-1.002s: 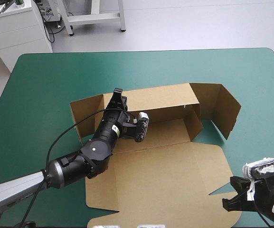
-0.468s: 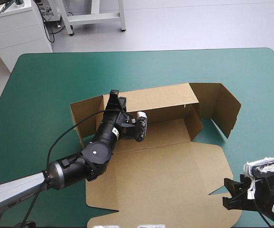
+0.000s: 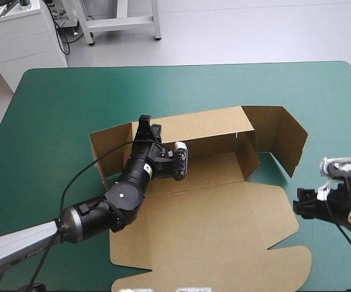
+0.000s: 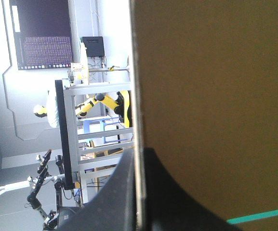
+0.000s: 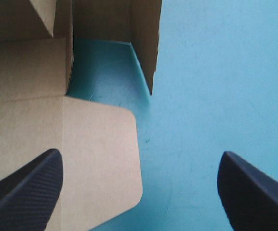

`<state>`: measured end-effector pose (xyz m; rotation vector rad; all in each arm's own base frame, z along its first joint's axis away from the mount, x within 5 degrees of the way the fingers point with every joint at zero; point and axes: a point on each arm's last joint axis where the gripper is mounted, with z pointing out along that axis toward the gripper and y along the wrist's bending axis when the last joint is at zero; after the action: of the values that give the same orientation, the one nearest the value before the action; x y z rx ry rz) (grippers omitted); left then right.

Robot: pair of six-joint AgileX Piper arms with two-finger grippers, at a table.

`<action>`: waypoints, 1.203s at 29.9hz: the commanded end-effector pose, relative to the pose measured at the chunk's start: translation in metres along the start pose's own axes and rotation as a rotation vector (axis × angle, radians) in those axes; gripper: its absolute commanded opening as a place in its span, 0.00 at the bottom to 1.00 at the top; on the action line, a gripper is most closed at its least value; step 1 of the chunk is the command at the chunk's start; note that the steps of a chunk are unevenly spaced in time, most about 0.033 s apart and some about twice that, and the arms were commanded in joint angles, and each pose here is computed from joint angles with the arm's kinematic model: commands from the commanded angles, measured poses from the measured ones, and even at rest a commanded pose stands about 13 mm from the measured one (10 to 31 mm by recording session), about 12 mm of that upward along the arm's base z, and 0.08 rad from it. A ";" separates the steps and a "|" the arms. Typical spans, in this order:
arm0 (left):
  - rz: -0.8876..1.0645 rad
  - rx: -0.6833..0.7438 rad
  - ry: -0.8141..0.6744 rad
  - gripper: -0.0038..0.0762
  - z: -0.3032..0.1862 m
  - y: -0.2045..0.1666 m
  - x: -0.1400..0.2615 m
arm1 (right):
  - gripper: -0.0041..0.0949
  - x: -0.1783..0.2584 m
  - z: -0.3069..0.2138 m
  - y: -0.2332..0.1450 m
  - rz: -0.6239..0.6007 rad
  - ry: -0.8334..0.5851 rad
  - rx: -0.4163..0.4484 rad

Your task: Fold the box

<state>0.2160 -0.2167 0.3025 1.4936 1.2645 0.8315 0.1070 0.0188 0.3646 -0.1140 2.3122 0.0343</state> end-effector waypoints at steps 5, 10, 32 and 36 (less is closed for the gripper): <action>-0.021 -0.071 -0.003 0.01 -0.008 0.016 0.001 | 0.86 -0.081 0.019 0.004 -0.031 -0.070 0.063; -0.020 -0.075 0.002 0.01 -0.010 0.016 -0.001 | 0.86 -0.125 0.039 -0.005 -0.026 -0.019 0.008; 0.008 -0.085 -0.057 0.01 -0.025 0.011 -0.021 | 0.86 -0.197 0.166 -0.056 0.025 0.242 -0.109; 0.012 -0.088 -0.058 0.01 -0.025 0.011 -0.021 | 0.86 -0.193 0.176 -0.063 0.016 0.276 -0.086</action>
<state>0.1941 -0.2332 0.3021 1.5061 1.2202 0.8082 0.3822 -0.0132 0.3642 -0.1513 2.6549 0.1707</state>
